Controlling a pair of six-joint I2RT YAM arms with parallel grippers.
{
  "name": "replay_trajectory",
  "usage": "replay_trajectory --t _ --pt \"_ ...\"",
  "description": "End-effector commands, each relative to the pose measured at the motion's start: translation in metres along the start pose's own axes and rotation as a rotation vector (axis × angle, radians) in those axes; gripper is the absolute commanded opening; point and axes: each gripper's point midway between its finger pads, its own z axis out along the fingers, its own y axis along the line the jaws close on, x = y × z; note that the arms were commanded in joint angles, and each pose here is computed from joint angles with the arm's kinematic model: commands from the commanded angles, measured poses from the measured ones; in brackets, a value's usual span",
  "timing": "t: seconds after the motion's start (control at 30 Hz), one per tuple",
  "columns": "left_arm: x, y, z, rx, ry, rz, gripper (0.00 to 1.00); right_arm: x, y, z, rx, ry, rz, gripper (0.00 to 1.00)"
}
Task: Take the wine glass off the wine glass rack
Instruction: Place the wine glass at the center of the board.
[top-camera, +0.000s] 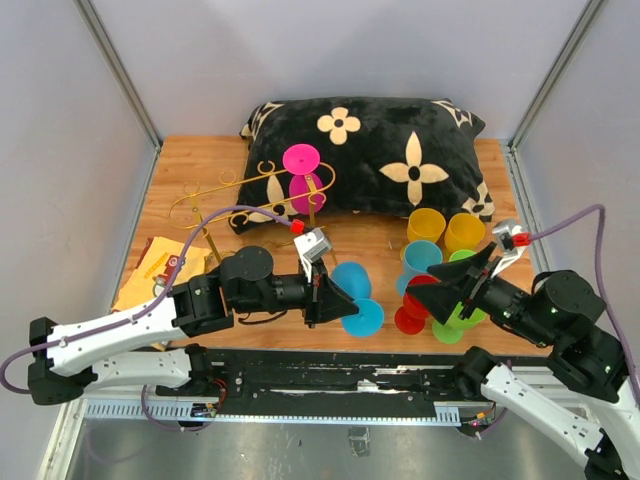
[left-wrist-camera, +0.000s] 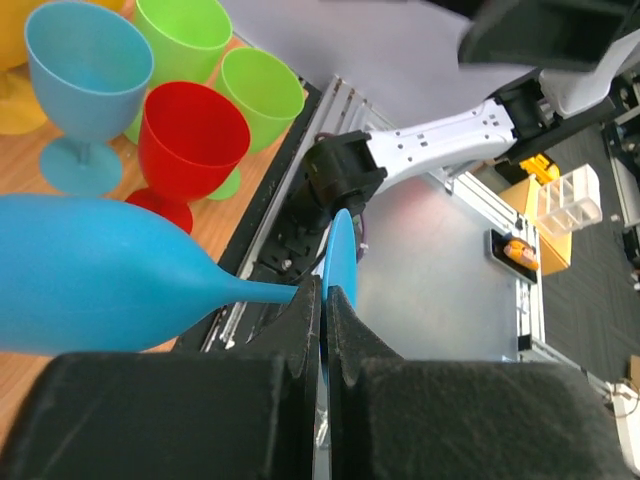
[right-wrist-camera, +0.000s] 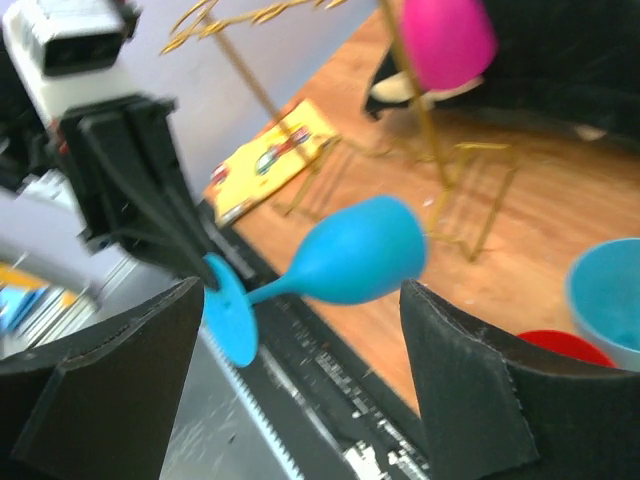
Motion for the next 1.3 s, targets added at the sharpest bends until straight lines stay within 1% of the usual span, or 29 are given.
replay_trajectory --t 0.0,0.1,0.27,0.43,0.83,1.1,1.13,1.17,1.23,1.27 --pt "-0.036 -0.017 -0.008 0.045 -0.163 0.01 0.01 0.028 0.041 0.005 -0.246 0.15 0.037 0.79" --pt "-0.036 -0.015 -0.006 0.04 -0.159 0.016 0.01 0.038 0.05 0.012 -0.305 0.21 0.059 0.76" --pt "-0.036 -0.015 -0.004 0.039 -0.158 0.027 0.0 0.054 0.056 0.018 -0.355 0.309 0.079 0.69" --pt "-0.036 -0.014 -0.004 0.038 -0.163 0.026 0.01 0.063 0.056 0.022 -0.367 0.347 0.084 0.61" --pt "-0.037 -0.014 -0.005 0.036 -0.171 0.022 0.01 0.064 0.07 0.026 -0.466 0.352 0.103 0.27" --pt "-0.04 -0.014 -0.008 0.036 -0.188 0.022 0.01 0.062 0.071 0.027 -0.474 0.341 0.108 0.01" --pt "-0.04 -0.014 -0.009 0.036 -0.188 0.026 0.03 0.06 0.071 0.028 -0.47 0.332 0.109 0.01" --pt "-0.04 -0.014 -0.009 0.034 -0.187 0.028 0.07 0.058 0.071 0.028 -0.464 0.322 0.107 0.01" --pt "-0.036 -0.013 -0.01 0.036 -0.175 0.033 0.2 0.053 0.071 0.027 -0.464 0.288 0.093 0.01" --pt "-0.033 -0.013 -0.01 0.041 -0.164 0.036 0.25 0.051 0.071 0.026 -0.465 0.27 0.085 0.01"
